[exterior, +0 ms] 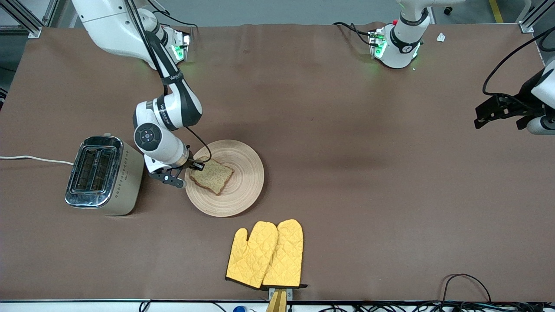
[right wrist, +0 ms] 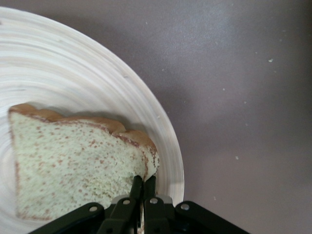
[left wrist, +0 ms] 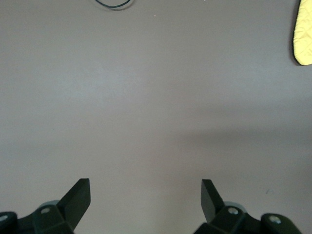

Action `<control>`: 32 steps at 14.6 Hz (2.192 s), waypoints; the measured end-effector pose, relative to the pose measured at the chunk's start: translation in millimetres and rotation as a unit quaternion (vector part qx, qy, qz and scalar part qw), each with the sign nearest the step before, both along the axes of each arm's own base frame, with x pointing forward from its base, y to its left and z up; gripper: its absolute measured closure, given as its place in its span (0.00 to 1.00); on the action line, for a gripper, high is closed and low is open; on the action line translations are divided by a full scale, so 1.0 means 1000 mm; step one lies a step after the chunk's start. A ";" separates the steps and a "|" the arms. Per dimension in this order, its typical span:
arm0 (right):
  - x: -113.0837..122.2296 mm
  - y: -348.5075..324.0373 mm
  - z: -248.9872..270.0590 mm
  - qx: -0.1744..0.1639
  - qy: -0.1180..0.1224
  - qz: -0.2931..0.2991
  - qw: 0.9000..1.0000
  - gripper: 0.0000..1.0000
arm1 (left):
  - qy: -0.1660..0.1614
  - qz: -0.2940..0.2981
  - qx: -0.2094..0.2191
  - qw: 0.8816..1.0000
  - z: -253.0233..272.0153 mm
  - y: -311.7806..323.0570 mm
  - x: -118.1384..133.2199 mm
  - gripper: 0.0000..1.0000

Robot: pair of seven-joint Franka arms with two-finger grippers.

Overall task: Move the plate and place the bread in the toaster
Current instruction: 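Lift the bread with the right gripper over the toaster slot, then lower the bread into the toaster slot with the right gripper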

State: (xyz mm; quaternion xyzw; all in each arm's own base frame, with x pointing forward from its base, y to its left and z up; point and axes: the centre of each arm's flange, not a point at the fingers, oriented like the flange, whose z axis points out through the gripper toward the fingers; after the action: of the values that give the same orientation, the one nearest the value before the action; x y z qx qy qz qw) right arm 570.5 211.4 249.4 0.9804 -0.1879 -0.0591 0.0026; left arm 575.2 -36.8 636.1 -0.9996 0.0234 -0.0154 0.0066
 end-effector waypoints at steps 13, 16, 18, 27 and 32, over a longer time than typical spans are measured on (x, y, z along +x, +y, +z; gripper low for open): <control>0.036 -0.005 0.154 -0.231 0.048 0.159 0.959 0.96 | -0.019 0.008 -0.002 1.000 0.001 -0.004 -0.003 0.00; 0.040 -0.025 0.174 -0.286 0.073 0.202 0.934 0.96 | -0.023 0.009 -0.003 1.000 0.001 -0.004 -0.002 0.00; 0.041 -0.036 0.185 -0.321 0.086 0.210 0.920 0.96 | -0.023 0.009 -0.003 1.000 0.001 -0.005 -0.002 0.00; 0.056 -0.107 0.194 -0.398 0.135 0.205 0.884 0.96 | -0.020 0.008 -0.003 1.000 -0.003 -0.005 0.001 0.00; 0.062 -0.133 0.182 -0.399 0.154 0.193 0.883 0.96 | -0.020 0.007 -0.003 1.000 -0.003 -0.006 0.001 0.00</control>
State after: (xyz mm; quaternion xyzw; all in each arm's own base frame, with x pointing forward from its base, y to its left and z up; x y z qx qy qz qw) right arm 632.6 78.5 431.4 0.8920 -0.0003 -0.1273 0.4337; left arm 576.1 -43.2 632.8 -0.9992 0.0165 -0.0351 0.0046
